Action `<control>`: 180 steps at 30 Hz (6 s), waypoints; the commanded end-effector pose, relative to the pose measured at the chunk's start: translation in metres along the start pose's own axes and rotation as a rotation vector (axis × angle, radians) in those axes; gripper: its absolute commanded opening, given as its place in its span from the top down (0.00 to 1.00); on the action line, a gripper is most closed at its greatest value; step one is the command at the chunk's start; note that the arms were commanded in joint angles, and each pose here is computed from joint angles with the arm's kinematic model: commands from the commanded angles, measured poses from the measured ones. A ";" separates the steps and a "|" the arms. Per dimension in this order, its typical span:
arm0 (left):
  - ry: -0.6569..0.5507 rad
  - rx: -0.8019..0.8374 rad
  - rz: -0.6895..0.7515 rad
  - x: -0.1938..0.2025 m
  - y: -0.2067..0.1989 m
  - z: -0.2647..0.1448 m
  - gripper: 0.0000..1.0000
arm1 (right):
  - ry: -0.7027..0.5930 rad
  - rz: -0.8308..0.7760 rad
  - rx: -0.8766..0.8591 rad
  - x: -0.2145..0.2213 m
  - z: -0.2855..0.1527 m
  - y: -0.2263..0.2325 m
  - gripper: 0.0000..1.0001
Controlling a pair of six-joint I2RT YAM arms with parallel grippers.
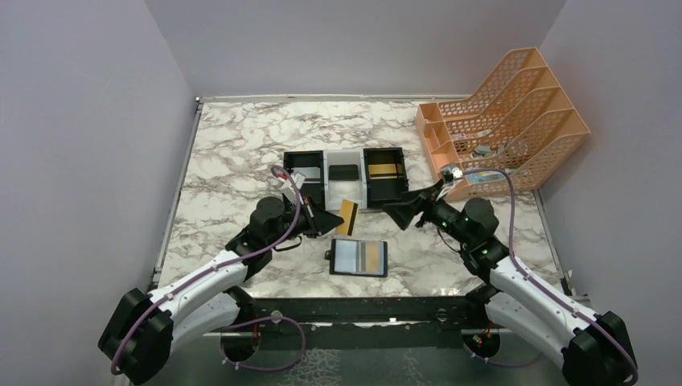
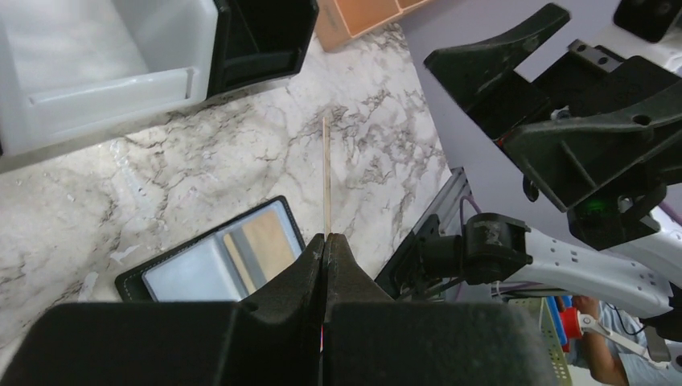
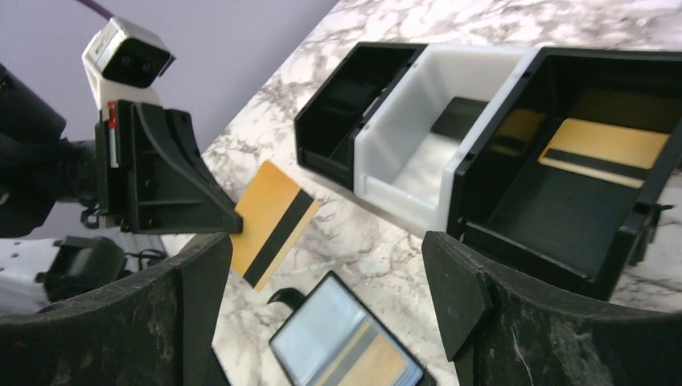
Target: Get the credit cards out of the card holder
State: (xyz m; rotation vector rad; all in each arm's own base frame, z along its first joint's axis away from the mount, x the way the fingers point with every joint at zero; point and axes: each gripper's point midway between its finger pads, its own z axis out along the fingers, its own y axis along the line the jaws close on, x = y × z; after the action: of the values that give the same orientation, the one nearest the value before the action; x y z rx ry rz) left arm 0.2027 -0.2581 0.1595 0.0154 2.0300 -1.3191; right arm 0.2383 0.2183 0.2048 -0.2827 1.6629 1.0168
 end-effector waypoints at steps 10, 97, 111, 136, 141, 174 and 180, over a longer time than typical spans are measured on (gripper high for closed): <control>-0.037 0.117 0.087 -0.027 -0.043 -0.005 1.00 | 0.128 0.219 -0.178 0.005 0.016 0.033 0.10; -0.149 0.350 -0.181 -0.044 -0.093 -0.035 1.00 | 0.321 0.546 -0.637 -0.006 0.026 0.111 0.58; -0.148 0.386 -0.145 -0.046 -0.100 -0.034 1.00 | 0.321 0.588 -0.624 -0.004 0.025 0.112 0.71; -0.100 0.451 -0.131 -0.037 -0.107 -0.033 1.00 | 0.283 0.574 -0.649 -0.012 0.022 0.116 0.91; -0.111 0.439 -0.139 -0.038 -0.103 -0.032 1.00 | 0.291 0.552 -0.642 -0.008 0.026 0.115 0.89; -0.082 0.025 -0.074 -0.027 -0.036 -0.027 0.01 | 0.208 0.076 0.211 -0.020 0.053 -0.035 0.99; -0.094 -0.085 -0.003 -0.034 -0.023 -0.034 0.01 | 0.243 -0.132 0.341 -0.029 0.064 -0.072 0.99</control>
State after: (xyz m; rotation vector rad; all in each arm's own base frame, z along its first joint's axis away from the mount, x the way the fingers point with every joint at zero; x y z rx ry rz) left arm 0.1944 -0.2467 0.2145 -0.0987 1.9582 -1.3843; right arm 0.3120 0.2373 0.2090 -0.2072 1.9530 0.8975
